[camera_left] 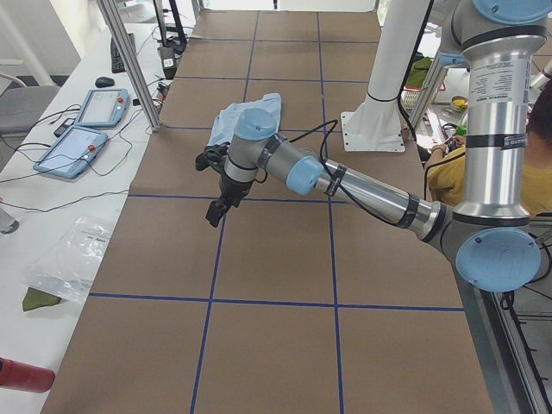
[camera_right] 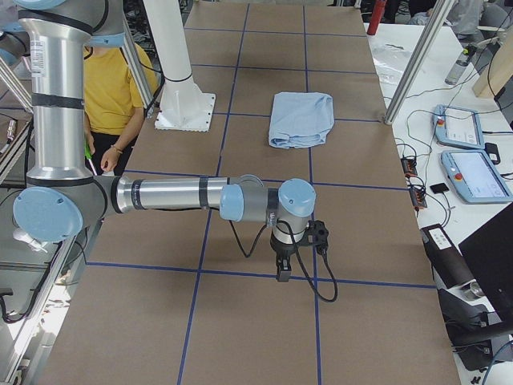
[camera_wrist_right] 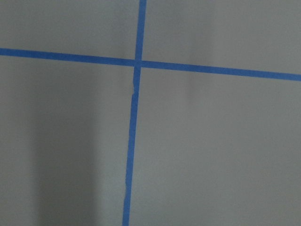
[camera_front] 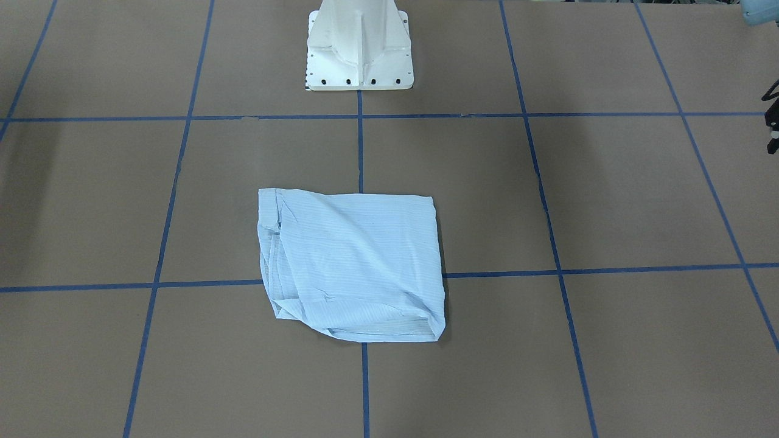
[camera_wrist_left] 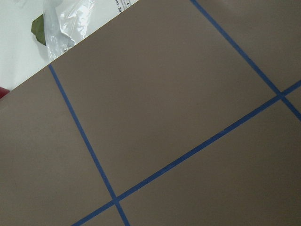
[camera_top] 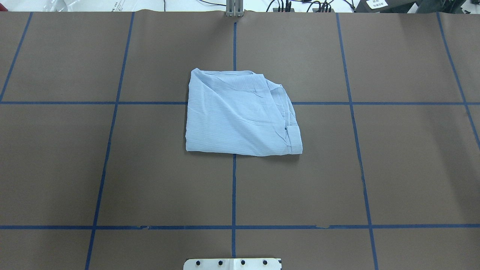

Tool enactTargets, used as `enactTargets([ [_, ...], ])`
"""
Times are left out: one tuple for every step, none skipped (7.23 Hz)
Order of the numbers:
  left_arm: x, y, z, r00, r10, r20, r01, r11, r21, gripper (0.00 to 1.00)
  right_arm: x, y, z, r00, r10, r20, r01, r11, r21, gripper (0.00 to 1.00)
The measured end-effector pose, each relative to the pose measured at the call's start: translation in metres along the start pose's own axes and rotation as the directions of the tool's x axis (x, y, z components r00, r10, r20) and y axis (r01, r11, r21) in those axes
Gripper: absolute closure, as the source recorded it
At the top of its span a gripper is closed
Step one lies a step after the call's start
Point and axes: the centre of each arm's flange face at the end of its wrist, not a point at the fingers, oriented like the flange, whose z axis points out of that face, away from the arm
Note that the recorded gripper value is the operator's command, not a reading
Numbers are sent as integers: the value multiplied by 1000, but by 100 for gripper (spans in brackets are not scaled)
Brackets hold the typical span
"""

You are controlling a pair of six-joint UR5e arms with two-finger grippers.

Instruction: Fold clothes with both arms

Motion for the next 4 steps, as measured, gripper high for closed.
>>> enactTargets([
  [-8, 17, 6, 999, -54, 4, 54, 998, -26, 0, 9, 3, 8, 1000, 19, 2, -19, 1000, -16, 0],
  [-12, 28, 8, 994, -106, -5, 106, 994, -40, 0, 16, 6, 13, 999, 37, 16, -36, 999, -25, 0],
  [-16, 39, 10, 987, -152, -41, 150, 987, -57, 0, 22, 9, 16, 997, 59, 53, -58, 998, -28, 0],
  [-21, 51, 16, 977, -192, -89, 185, 980, -79, 0, 30, 14, 16, 992, 81, 95, -79, 997, -23, 0],
])
